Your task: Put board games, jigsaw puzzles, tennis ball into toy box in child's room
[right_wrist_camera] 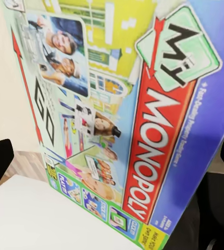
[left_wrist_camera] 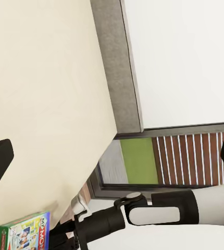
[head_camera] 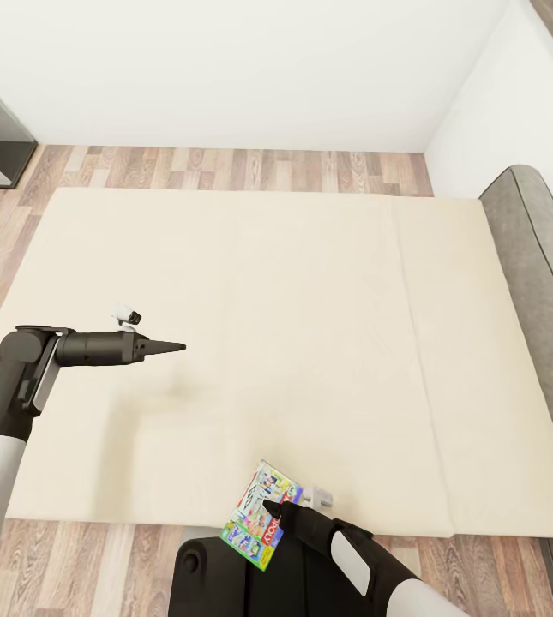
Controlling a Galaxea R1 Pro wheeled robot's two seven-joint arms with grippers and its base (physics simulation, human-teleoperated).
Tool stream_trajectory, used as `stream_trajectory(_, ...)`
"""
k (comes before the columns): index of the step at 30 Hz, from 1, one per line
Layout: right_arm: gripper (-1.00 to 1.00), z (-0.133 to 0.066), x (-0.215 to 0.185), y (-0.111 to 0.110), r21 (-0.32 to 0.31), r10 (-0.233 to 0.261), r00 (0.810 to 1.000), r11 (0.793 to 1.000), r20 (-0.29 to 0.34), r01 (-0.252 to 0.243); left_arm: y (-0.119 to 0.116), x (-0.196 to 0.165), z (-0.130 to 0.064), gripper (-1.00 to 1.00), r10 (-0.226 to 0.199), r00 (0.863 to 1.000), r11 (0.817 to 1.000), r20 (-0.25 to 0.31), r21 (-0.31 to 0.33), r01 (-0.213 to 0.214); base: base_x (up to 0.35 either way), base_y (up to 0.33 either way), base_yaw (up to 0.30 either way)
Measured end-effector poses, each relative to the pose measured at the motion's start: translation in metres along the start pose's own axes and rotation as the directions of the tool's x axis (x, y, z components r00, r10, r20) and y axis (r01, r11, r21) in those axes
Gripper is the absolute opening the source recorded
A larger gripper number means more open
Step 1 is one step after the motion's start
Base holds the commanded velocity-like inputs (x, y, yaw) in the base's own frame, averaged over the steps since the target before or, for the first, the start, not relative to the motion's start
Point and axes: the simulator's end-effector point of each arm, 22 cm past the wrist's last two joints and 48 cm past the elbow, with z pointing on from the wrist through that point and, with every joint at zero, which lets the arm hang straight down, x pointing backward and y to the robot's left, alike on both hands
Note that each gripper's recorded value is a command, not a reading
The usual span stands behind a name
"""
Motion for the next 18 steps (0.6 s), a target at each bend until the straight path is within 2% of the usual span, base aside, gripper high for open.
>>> stream_trajectory(11,1.00,0.0000,0.0001,-0.0001,0.000,0.000,1.000,1.000,0.000,0.000,0.0000,0.0000,0.0000,1.00,0.000,1.000,1.000,0.000,0.000,0.000,0.000,0.023,0.000)
stream_trajectory(18,1.00,0.0000,0.0001,0.0000,0.000,0.000,1.000,1.000,0.000,0.000,0.0001,0.0001,0.0000,1.00,0.000,1.000,1.000,0.000,0.000,0.000,0.000,0.089,0.000)
